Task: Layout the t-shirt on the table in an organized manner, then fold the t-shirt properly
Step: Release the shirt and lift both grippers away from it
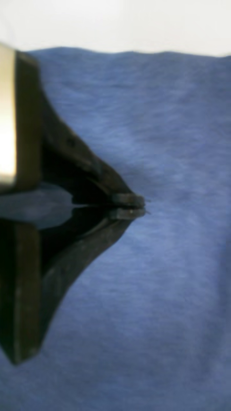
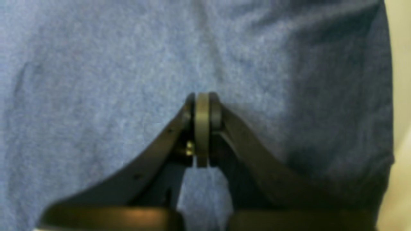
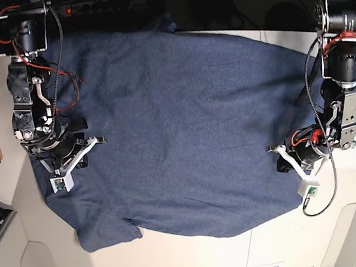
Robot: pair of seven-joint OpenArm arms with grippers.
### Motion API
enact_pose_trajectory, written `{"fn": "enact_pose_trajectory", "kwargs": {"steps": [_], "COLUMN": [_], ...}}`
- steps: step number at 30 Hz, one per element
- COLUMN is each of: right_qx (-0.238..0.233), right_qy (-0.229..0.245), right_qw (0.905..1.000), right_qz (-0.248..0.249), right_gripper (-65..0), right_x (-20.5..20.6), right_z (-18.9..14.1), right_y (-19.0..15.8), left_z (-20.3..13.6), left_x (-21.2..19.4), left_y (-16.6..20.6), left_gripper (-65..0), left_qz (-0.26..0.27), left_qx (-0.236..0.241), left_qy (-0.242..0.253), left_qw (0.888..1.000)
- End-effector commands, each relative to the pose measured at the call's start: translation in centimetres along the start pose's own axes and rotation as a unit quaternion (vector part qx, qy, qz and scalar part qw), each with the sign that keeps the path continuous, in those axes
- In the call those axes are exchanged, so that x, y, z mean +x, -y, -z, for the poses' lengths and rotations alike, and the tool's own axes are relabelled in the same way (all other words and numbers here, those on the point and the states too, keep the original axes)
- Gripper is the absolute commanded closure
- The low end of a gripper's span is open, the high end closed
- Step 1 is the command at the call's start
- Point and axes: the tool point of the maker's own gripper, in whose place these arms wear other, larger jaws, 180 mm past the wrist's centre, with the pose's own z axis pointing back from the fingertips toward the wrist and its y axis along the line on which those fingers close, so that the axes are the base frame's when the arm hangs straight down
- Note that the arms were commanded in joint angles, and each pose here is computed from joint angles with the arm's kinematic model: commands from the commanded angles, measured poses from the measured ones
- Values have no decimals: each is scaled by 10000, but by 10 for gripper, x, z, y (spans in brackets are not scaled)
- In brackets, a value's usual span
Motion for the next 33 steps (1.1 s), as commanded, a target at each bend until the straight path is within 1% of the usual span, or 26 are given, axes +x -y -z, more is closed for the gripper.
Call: {"fn": "enact_pose_trajectory", "kwargs": {"steps": [1, 4, 6, 8, 10, 11, 16, 18, 20, 22, 25, 27, 29, 31, 33], "right_qx": [-138, -705, -1217, -1696, -1986, -2039, -2057, -2049, -2040, -2023, -1977, -1869, -1747, -1725, -1707], "right_qy": [314, 300, 269, 251, 227, 189, -165, -161, -143, -264, -528, -625, -638, -665, -581], "right_qw": [9994, 9970, 9921, 9849, 9793, 9783, 9781, 9782, 9782, 9783, 9782, 9796, 9817, 9820, 9829], "right_qz": [2, -88, -135, -221, -305, -327, -289, -310, -347, -351, -347, -390, -420, -397, -379], "right_gripper": [0, 0, 0, 0, 0, 0, 0, 0, 0, 0, 0, 0, 0, 0, 0], "right_x": [23, 22, 22, 21, 19, 18, 3, -2, -9, -21, -44, -53, -55, -54, -43], "right_z": [-3, -4, -8, -13, -17, -18, -18, -17, -15, -8, 4, 14, 24, 32, 41], "right_y": [7, 27, 46, 62, 72, 74, 75, 74, 75, 76, 78, 77, 76, 77, 79], "left_z": [1, 11, 15, 18, 19, 20, 23, 25, 28, 30, 32, 32, 32, 31, 31], "left_x": [32, 48, 55, 59, 60, 60, 44, 32, 19, 7, -10, -17, -17, -17, -10], "left_y": [5, 17, 25, 31, 35, 36, 38, 35, 24, 14, 4, -1, -4, -7, -8], "left_gripper": [0, 0, 0, 0, 0, 0, 0, 0, 0, 0, 0, 0, 0, 0, 0], "left_qz": [34, -60, -84, -75, -59, -54, 49, 130, 155, 157, 173, 160, 150, 148, 210], "left_qx": [-136, -297, -393, -455, -490, -501, -467, -393, -149, 85, 265, 386, 473, 518, 536], "left_qy": [354, 427, 466, 489, 488, 482, 232, 86, -54, -146, -321, -410, -434, -452, -418], "left_qw": [9993, 9986, 9981, 9977, 9976, 9976, 9986, 9991, 9998, 9997, 9990, 9983, 9978, 9975, 9975]}}
